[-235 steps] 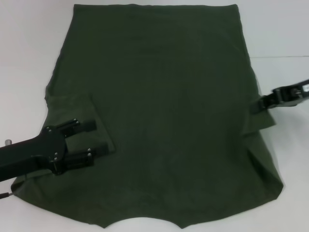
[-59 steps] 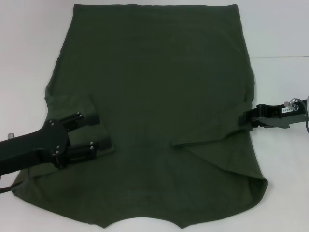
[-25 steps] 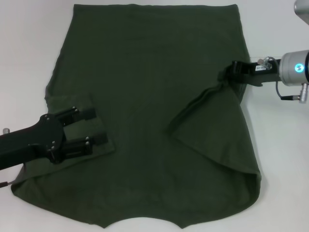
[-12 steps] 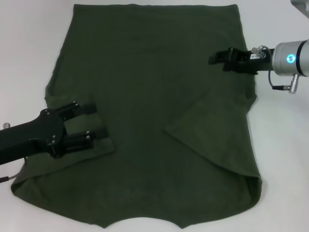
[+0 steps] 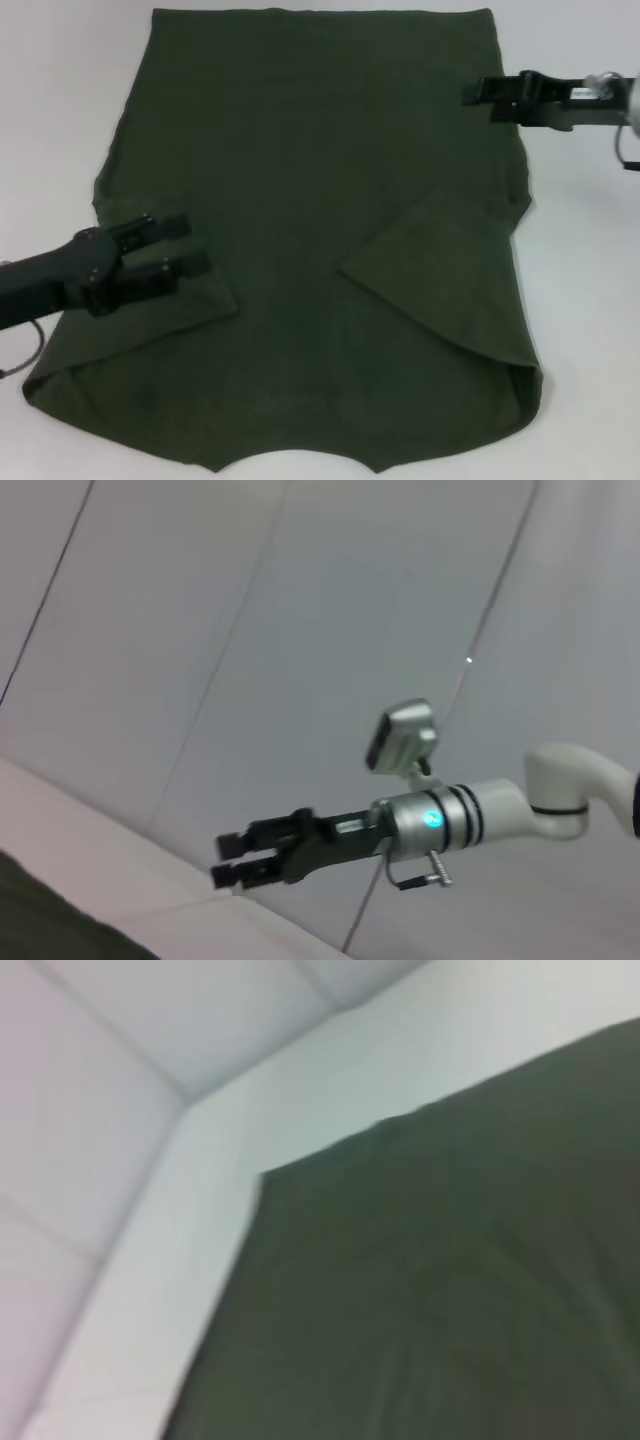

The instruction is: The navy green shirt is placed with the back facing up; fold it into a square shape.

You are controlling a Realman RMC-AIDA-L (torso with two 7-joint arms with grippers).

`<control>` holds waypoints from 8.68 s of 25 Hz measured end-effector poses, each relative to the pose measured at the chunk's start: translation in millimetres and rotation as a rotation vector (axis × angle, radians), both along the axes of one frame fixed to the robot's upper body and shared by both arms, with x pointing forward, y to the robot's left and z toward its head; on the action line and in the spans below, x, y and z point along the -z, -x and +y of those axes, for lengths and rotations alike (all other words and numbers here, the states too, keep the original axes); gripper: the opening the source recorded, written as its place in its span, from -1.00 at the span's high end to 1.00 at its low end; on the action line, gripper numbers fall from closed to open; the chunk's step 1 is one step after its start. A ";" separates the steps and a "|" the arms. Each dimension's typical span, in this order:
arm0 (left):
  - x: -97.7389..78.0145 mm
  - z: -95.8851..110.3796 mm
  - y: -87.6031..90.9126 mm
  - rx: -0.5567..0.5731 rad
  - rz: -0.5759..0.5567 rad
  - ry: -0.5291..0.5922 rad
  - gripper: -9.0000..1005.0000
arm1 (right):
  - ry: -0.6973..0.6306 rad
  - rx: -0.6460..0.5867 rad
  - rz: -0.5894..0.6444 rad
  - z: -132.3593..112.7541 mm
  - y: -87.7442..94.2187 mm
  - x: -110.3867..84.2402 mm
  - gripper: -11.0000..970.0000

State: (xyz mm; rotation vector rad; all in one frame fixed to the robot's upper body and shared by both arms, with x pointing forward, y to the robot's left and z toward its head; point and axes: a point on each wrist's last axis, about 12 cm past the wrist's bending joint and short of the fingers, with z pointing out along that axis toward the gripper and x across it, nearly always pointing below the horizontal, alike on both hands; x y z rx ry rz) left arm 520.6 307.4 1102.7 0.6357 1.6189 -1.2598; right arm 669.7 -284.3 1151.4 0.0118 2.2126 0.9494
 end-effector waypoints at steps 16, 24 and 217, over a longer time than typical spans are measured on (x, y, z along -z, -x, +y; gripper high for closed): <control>-24.4 87.2 14.5 -0.167 0.642 0.085 -0.73 | -0.044 -0.303 0.054 -31.7 49.3 -6.6 -0.85; -16.0 101.9 20.8 -0.207 0.888 -0.069 -0.72 | 0.001 -0.435 0.118 -30.9 63.4 -3.8 -0.93; 18.0 74.0 -29.6 -0.356 0.966 -0.410 0.90 | 0.110 -0.373 0.491 -58.6 93.7 26.8 -0.67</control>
